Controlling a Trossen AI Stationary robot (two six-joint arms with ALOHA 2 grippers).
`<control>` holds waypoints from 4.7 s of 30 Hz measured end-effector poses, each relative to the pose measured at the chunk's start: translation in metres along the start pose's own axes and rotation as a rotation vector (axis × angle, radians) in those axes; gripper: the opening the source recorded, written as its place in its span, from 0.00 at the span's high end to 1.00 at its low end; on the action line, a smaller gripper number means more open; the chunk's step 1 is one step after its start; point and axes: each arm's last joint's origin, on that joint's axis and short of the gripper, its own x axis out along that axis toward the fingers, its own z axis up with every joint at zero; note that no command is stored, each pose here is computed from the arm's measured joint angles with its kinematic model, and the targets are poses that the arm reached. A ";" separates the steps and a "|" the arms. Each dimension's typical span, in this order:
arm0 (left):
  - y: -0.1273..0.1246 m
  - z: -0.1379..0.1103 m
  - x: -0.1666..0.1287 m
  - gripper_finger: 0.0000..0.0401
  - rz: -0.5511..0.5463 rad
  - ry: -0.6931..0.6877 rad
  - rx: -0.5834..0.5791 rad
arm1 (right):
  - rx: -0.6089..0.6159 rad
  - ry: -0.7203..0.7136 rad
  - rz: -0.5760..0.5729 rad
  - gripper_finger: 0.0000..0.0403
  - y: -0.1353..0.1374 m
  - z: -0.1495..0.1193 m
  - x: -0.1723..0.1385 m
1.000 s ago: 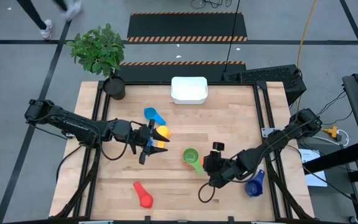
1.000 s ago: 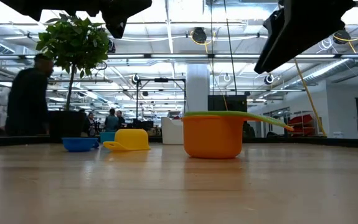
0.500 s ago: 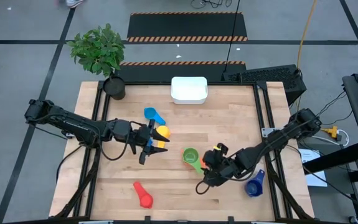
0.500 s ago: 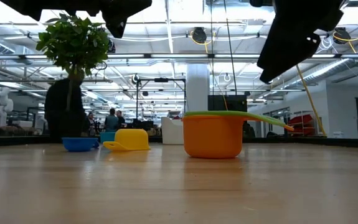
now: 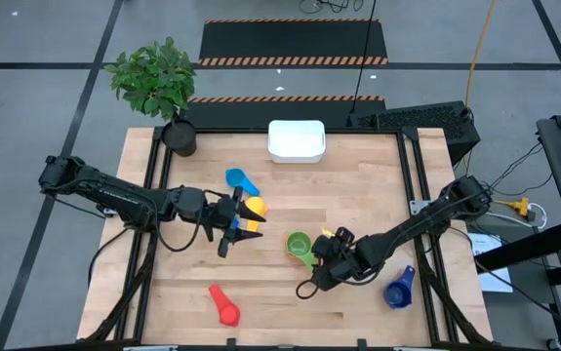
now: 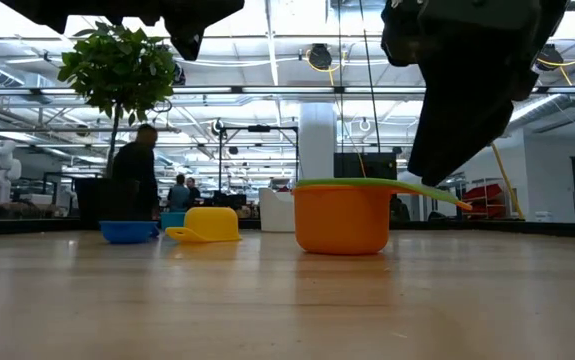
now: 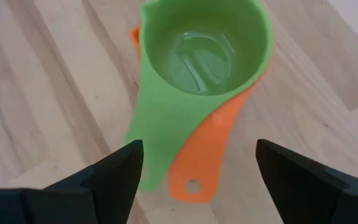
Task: Nest measuring cups in basket
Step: Stack the green measuring cup on top of the orange measuring cup, then stack the dark blue measuring cup on top of the green measuring cup
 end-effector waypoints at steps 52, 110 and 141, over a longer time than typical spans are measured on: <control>0.007 0.001 0.000 0.54 0.025 -0.005 0.001 | 0.016 0.097 -0.024 0.68 -0.010 0.008 0.025; 0.004 -0.002 0.000 0.54 -0.049 0.031 0.053 | -0.323 0.447 0.136 0.31 -0.083 -0.017 -0.065; 0.004 0.001 0.000 0.54 -0.050 0.001 0.145 | -0.249 0.944 0.589 0.52 -0.125 -0.074 -0.029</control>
